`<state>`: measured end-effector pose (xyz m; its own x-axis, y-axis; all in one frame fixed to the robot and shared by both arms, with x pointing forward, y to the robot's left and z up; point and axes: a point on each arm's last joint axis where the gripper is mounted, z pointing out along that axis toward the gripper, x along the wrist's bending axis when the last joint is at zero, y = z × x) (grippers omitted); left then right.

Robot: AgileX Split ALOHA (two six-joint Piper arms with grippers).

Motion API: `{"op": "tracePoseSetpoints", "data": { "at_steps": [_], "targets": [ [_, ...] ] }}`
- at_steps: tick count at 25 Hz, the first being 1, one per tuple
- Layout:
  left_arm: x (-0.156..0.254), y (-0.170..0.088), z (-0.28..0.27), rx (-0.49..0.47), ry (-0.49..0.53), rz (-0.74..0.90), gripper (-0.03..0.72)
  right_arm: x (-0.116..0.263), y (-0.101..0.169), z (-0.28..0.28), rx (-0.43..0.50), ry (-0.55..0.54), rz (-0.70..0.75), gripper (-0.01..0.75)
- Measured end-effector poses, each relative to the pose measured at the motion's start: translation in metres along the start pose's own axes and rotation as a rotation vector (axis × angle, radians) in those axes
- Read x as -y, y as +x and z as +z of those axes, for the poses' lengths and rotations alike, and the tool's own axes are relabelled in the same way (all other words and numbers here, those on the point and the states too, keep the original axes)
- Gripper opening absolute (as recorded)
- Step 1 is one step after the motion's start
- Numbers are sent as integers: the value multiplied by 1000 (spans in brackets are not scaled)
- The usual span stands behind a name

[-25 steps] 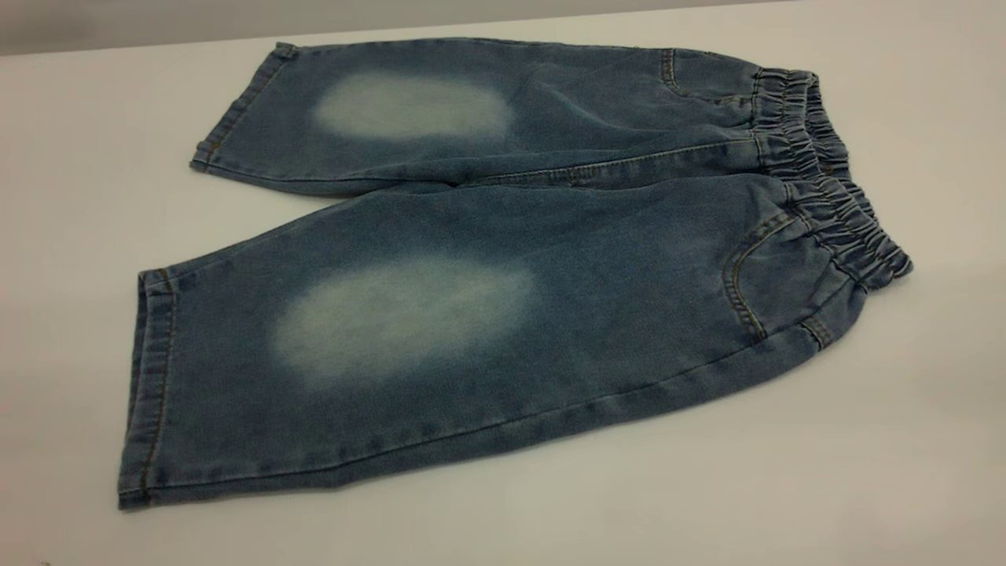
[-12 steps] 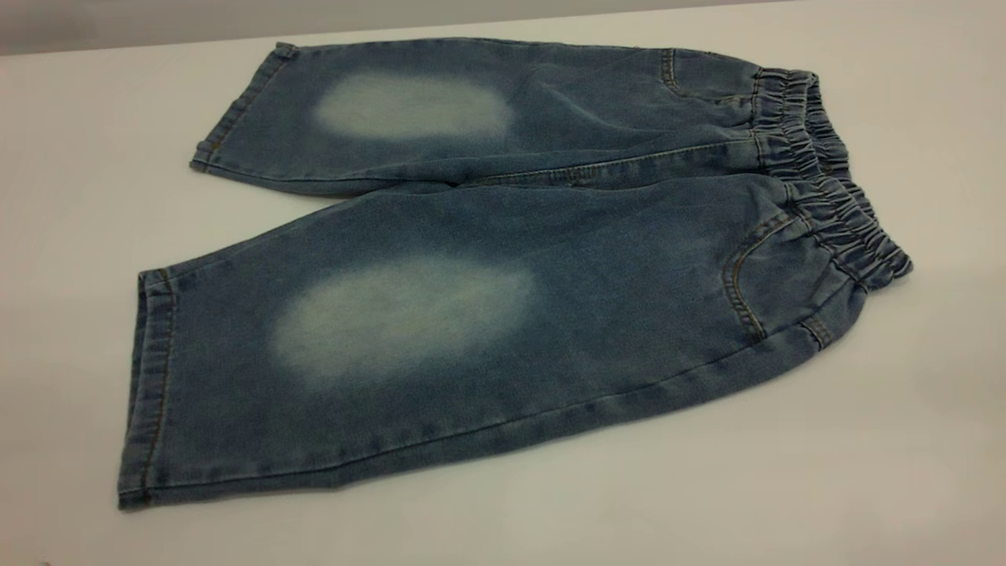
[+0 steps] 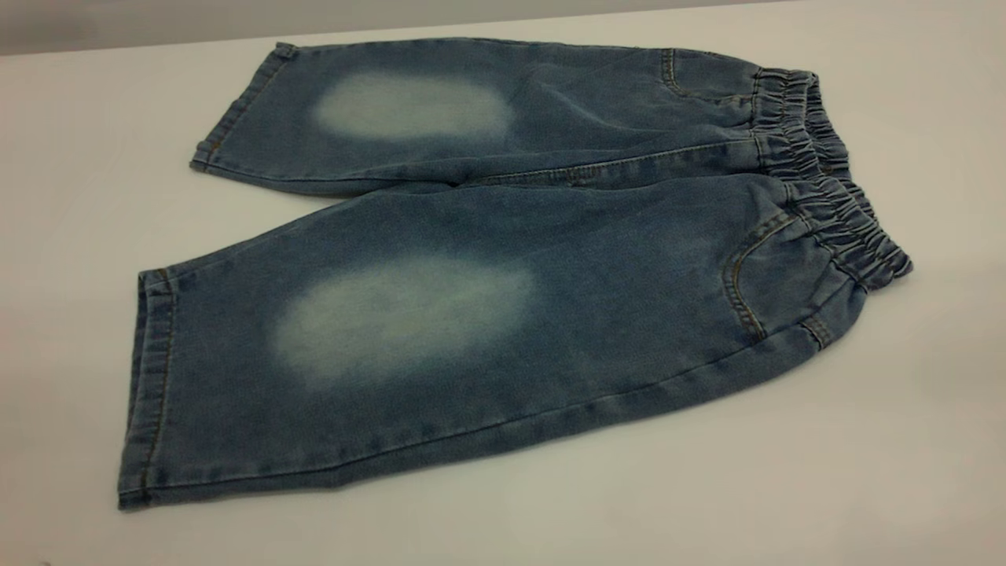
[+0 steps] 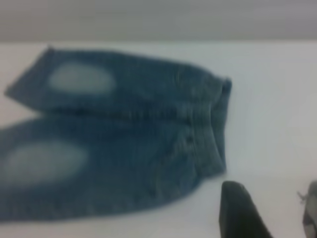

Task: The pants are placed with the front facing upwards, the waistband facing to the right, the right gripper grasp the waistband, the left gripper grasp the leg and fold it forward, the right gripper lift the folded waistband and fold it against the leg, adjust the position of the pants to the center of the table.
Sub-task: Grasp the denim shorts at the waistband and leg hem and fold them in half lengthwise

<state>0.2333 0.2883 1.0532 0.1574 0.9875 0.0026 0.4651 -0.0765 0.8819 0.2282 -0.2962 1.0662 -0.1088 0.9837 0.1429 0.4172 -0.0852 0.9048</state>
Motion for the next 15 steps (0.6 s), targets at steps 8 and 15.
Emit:
{"op": "tracePoseSetpoints", "data": {
  "at_steps": [8,15],
  "targets": [
    [-36,7,27,-2,66,-65,286,-22,13,23,-114,18,80,242],
    [-69,13,88,84,219,-13,286,-35,12,80,-82,264,28,242]
  ]
}}
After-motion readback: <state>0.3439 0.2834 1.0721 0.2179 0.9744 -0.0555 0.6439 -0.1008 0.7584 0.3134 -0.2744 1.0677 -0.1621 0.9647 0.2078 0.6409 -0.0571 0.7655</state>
